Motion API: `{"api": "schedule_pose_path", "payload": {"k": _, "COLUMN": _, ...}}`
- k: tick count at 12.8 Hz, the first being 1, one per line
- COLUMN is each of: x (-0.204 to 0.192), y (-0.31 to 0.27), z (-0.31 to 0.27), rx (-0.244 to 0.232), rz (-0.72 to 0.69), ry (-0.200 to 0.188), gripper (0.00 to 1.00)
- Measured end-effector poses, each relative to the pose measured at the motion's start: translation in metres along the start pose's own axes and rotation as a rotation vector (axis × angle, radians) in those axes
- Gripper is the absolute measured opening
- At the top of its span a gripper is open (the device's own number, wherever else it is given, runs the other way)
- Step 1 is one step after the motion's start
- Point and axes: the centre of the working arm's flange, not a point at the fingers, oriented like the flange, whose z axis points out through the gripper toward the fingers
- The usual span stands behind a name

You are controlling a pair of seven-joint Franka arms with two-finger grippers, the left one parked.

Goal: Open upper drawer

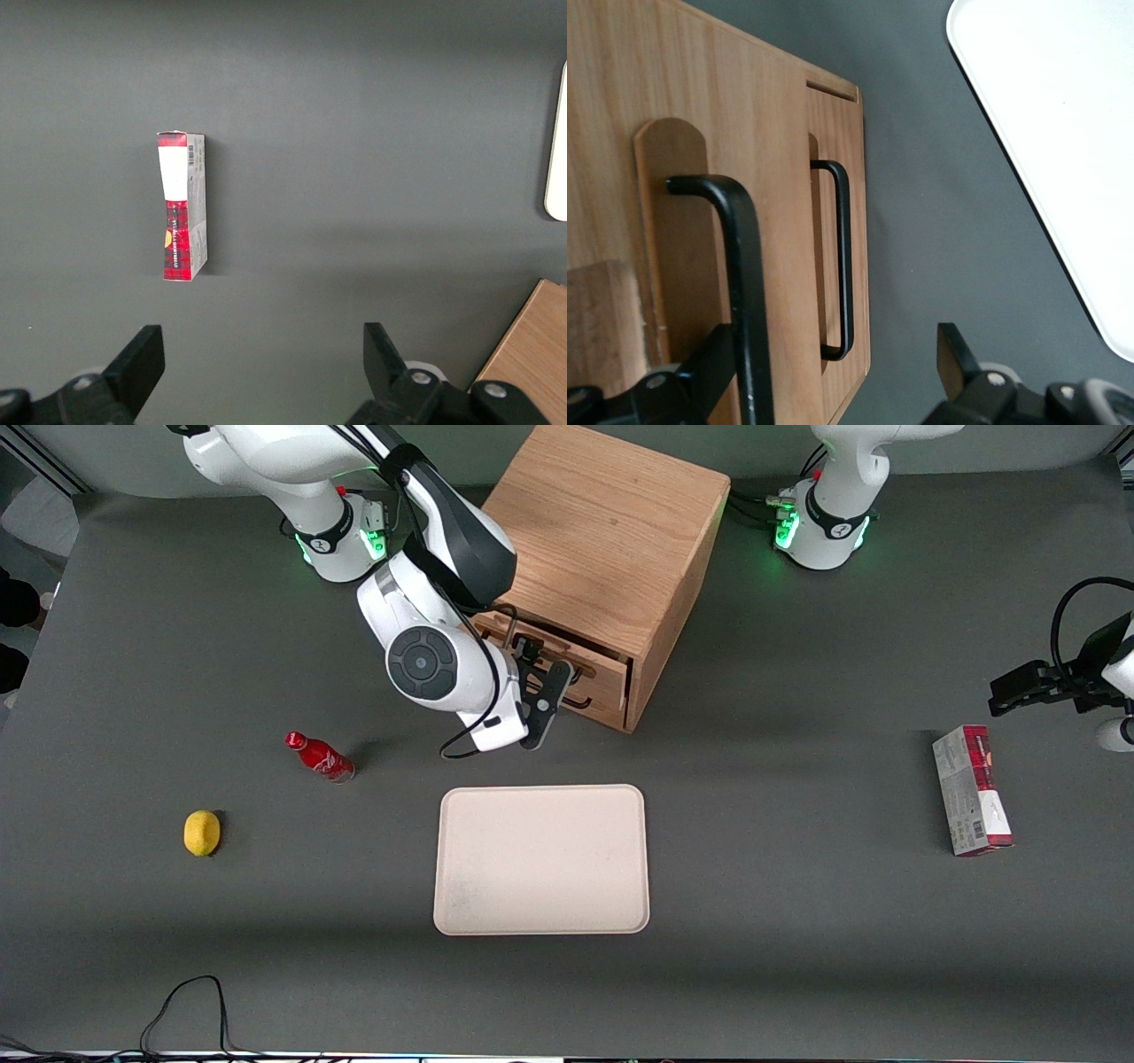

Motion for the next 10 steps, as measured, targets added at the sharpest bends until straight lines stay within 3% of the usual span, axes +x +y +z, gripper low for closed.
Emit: {"api": "schedule_pose_path", "payload": {"k": 10, "x": -0.007, "y": 0.02, "z": -0.009, "rx": -0.01, "rz": 0.019, "ry": 0.026, "gripper": 1.0}}
